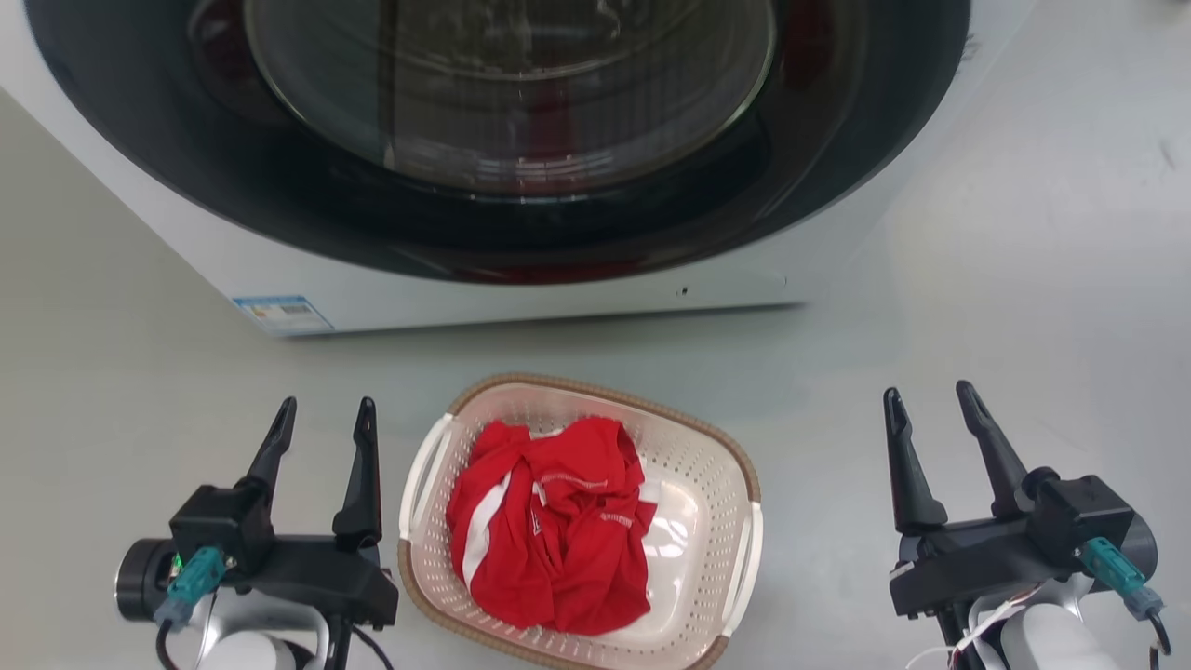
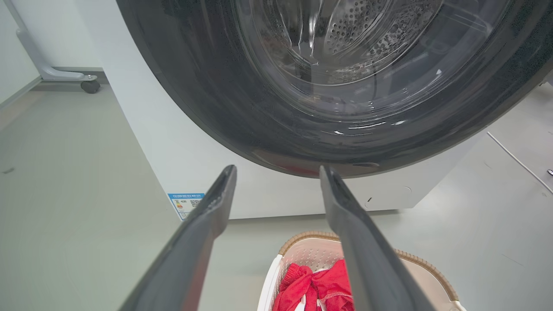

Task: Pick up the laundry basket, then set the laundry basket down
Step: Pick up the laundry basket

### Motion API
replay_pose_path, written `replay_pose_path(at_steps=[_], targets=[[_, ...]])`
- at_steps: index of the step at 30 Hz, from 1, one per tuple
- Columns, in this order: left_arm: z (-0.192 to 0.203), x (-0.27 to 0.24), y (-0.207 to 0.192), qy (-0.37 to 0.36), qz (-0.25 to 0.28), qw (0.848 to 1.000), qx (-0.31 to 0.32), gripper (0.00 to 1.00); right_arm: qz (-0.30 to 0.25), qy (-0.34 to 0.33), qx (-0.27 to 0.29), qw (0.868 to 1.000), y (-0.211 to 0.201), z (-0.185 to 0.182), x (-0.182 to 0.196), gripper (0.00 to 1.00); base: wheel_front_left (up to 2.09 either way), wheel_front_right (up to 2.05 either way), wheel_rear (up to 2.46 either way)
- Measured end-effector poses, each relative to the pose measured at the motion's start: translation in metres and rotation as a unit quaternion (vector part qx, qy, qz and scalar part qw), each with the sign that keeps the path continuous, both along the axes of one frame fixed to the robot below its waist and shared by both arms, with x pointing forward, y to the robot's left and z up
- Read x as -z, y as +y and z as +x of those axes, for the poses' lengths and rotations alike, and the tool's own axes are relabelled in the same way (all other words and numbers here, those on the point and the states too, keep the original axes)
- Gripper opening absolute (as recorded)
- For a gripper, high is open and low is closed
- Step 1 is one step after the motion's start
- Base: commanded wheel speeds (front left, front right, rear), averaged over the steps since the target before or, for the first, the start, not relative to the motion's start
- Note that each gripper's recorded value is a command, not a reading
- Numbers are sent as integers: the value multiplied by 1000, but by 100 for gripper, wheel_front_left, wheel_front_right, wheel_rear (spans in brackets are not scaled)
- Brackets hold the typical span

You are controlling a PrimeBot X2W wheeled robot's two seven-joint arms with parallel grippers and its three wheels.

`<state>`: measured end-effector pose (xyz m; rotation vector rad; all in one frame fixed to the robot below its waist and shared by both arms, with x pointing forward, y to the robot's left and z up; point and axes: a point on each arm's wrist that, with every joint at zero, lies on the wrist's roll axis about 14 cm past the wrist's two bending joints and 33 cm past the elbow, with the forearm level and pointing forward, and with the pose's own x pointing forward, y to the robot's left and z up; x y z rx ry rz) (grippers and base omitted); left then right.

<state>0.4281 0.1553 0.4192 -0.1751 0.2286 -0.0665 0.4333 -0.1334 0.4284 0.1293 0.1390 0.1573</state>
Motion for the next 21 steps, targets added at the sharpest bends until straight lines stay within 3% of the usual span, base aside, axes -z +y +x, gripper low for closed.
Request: replay_pose_path(at_steps=[21], targets=[[48,127,-27,162,-25,984,71,100,5,35,5,999,2,49,62,100,0,0,0]])
